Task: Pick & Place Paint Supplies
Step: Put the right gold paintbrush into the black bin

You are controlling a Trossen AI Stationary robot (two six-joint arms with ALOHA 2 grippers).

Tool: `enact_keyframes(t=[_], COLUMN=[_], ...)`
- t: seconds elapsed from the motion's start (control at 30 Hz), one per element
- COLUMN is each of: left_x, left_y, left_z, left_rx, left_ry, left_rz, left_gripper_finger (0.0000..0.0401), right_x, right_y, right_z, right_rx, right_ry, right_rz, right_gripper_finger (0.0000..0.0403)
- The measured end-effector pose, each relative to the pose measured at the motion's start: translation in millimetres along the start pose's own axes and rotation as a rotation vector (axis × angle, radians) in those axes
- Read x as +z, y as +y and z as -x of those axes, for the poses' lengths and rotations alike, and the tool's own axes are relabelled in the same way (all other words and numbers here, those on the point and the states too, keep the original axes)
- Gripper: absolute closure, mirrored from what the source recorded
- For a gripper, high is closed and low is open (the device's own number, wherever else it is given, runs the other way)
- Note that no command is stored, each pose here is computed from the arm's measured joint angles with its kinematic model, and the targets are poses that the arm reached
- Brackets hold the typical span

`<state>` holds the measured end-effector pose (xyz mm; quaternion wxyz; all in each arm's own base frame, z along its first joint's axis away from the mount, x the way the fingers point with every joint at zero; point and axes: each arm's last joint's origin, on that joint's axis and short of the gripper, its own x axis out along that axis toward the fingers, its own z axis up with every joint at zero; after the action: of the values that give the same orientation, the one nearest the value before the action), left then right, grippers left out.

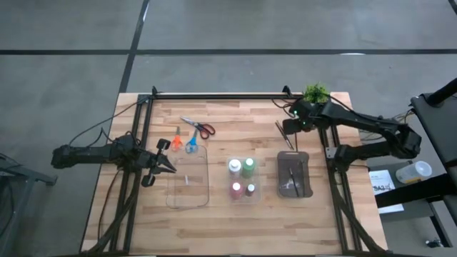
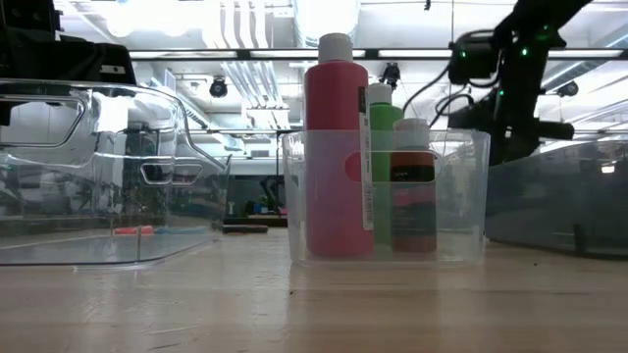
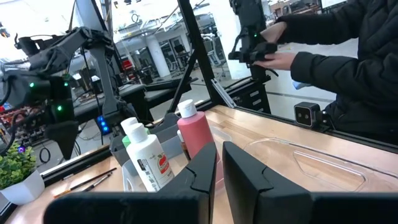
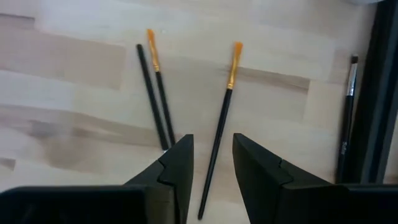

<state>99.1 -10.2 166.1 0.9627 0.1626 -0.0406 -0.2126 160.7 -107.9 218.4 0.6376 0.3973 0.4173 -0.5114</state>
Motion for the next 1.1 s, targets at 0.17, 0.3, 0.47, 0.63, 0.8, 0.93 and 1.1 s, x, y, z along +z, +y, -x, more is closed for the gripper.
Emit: enact_keyframes(t=[0.17, 0.3, 0.47, 0.63, 0.8, 0.93, 1.1], left_x=[-0.1, 0.0, -0.1, 0.1, 0.0, 0.0, 0.1], left_y=[0.0, 0.0, 0.0, 0.0, 0.0, 0.0, 0.0], left_z=[0.0, 0.0, 0.0, 0.0, 0.0, 0.0, 0.0], left_rx=[0.0, 0.0, 0.0, 0.0, 0.0, 0.0, 0.0], left_ry=[0.0, 0.0, 0.0, 0.0, 0.0, 0.0, 0.0], left_rz=[0.0, 0.0, 0.0, 0.0, 0.0, 0.0, 0.0], left_gripper_finger=[0.0365, 0.0365, 0.0365, 0.0365, 0.0365, 0.0365, 0.0365], right_x=[5.2, 11.1, 15.7, 21.9, 28.6, 30.6, 33.0], right_y=[-7.9, -8.1, -6.5, -5.2, -4.2, -6.8, -8.9], right_z=[-12.2, -22.0, -41.5, -61.6, -73.9, -79.6, -84.4], right_rx=[-0.001, -0.008, -0.063, -0.087, -0.081, -0.094, -0.096], right_ry=[0.003, 0.008, 0.07, 0.135, 0.141, 0.157, 0.167], right_rz=[-0.013, 0.001, 0.047, 0.061, 0.06, 0.051, 0.049], right_gripper_finger=[0.0293, 0.0293, 0.0293, 0.0293, 0.0293, 0.0293, 0.0293])
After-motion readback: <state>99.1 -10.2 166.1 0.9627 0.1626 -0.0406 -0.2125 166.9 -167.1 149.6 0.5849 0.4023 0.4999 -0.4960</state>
